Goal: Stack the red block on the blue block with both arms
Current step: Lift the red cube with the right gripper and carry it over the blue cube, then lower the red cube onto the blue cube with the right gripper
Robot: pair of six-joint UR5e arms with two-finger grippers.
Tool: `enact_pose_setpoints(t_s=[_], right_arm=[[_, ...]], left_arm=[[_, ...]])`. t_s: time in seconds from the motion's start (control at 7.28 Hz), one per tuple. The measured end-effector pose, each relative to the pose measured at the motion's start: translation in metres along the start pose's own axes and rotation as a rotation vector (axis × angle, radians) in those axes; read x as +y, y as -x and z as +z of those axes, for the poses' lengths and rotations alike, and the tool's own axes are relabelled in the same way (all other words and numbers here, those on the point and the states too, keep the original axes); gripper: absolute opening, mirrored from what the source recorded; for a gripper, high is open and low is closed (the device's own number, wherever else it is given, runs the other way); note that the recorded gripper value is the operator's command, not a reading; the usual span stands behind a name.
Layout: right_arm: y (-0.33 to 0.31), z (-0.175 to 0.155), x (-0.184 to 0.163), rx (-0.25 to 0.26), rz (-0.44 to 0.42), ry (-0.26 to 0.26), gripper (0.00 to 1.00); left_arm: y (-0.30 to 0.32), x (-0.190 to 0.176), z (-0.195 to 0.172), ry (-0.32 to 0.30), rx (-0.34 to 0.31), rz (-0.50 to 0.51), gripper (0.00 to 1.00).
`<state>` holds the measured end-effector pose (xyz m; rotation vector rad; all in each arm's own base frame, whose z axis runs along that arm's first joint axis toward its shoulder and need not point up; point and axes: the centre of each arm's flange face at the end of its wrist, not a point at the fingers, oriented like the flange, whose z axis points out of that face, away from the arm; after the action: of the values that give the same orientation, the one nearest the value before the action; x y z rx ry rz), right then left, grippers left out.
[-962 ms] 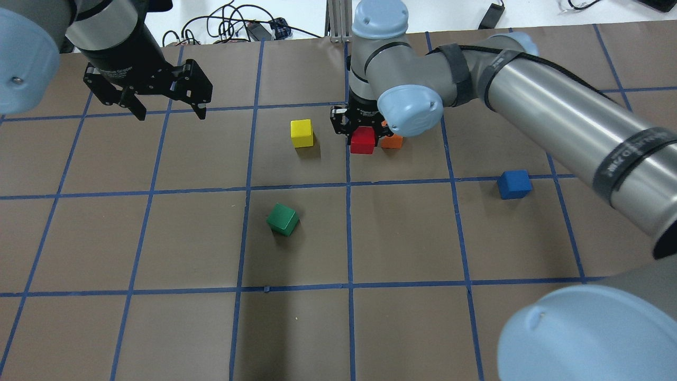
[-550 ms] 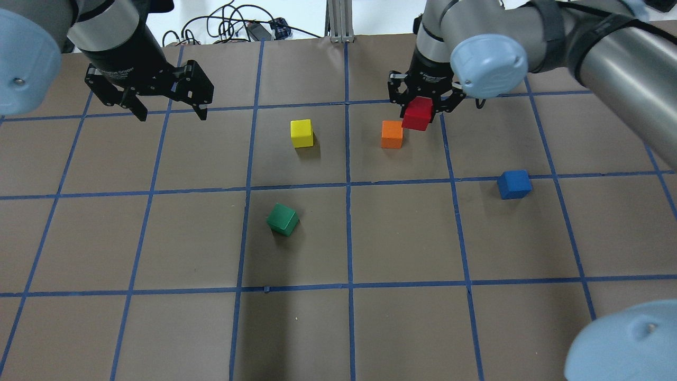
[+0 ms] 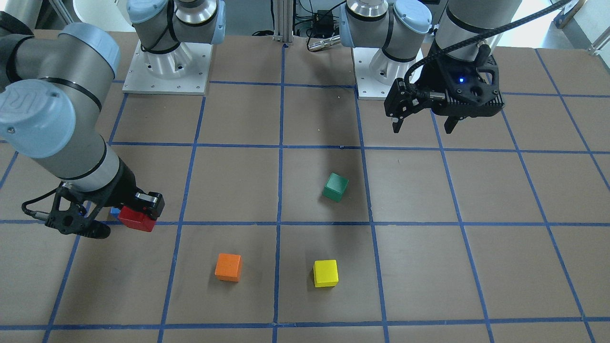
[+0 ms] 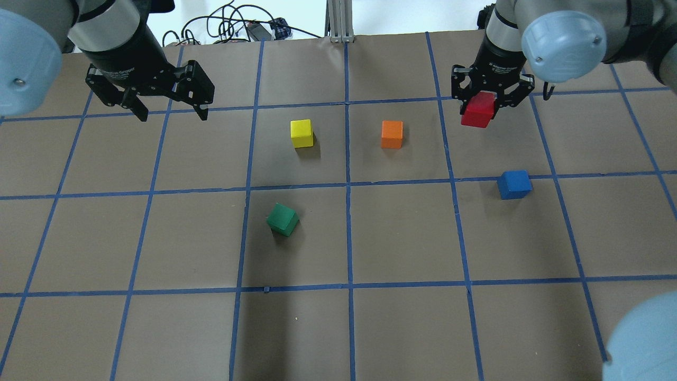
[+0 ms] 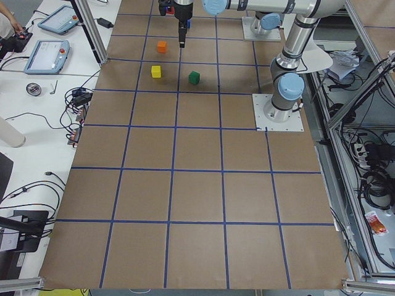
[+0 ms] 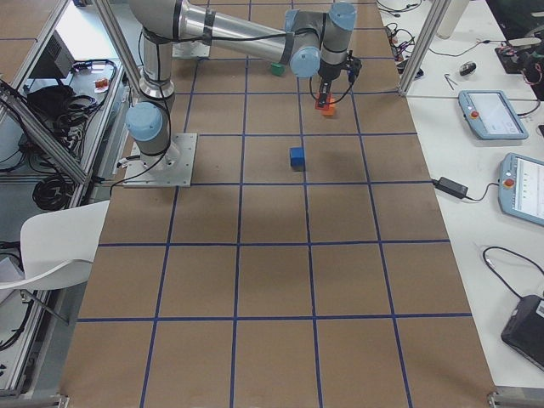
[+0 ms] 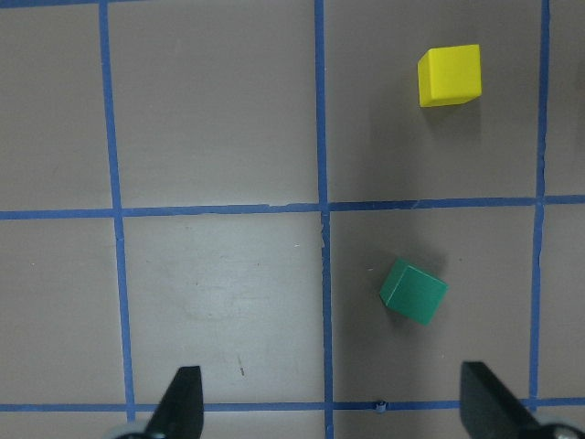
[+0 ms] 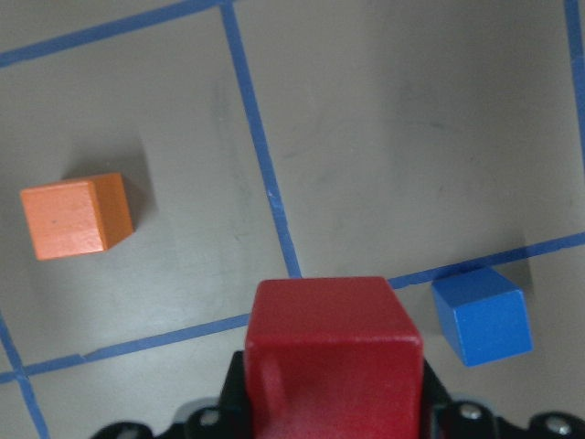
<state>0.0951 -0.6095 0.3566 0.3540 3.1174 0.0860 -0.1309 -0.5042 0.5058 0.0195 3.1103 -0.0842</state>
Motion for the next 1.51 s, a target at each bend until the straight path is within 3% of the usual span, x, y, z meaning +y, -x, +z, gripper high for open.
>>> enact_pose_setpoints(t_s=[0.82,1.51], right_arm=[[-0.101,0.045,0.03,-0.021,-0.309,0.092,0.0],[-0.11,0.088,0.044,-0.002,-0.395,-0.02,0.0]], left_arm=[[-0.001,0.001,0.002,0.003,-0.002,0.003,1.0],[-0.001,0.001,0.003,0.005,-0.003,0.003,1.0]])
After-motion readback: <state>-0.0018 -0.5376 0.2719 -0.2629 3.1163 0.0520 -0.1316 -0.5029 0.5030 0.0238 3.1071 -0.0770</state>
